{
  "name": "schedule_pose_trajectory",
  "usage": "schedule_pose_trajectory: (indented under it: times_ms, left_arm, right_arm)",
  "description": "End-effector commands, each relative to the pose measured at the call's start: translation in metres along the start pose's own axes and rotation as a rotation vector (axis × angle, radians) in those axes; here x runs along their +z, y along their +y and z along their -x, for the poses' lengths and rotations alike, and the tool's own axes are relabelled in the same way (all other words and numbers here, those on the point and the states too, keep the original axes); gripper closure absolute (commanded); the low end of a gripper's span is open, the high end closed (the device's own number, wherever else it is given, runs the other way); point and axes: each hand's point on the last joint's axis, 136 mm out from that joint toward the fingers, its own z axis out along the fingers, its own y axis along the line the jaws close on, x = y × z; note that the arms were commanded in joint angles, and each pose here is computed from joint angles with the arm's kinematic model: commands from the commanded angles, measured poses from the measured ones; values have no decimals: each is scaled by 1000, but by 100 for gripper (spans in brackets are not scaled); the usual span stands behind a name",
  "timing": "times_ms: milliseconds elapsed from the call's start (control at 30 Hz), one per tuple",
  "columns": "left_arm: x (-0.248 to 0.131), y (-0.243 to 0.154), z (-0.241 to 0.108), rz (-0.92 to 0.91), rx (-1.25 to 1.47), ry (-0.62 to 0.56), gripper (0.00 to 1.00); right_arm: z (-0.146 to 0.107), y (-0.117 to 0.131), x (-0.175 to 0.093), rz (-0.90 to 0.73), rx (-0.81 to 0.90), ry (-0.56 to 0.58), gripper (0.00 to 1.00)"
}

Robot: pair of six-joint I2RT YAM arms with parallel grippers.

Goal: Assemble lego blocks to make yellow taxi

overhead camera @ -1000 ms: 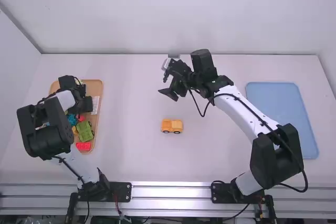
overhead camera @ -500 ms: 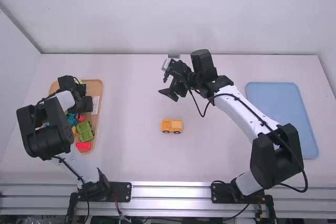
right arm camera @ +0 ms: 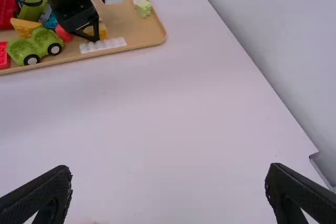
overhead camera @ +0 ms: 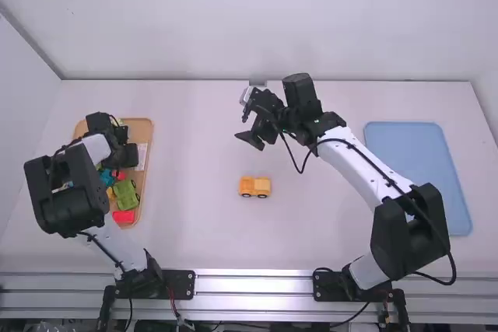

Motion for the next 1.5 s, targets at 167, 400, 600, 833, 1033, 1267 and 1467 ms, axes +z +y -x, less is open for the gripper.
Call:
schedule_pose_trajectory:
  times_ms: [167,400,600,833,1033,1267,1467]
  left_arm:
    - [-15,-6,2,-72,-76,51,44]
    - [-20,-10,3,-93,-35,127,43]
    - [-10,-8,-5,-89,-31,165,52]
    - [-7,-10,-3,-94,42,147,62]
    - [0,-8,-6,-89,64,127,65]
    - [4,-11,-10,-91,73,126,66]
    - [6,-12,-14,-93,61,130,71]
  right_arm:
    - [9,-8,-3,-16,-8,-17,1]
    - [9,-8,-3,-16,-8,-16,1]
    - [9,-8,-3,-16,-8,-17,1]
    - [10,-9,-3,-19,-10,-21,1]
    - [10,-9,-3,-19,-8,-22,1]
    - [11,-9,-3,-20,-10,-24,2]
    - [11,-9,-3,-21,-10,-23,2]
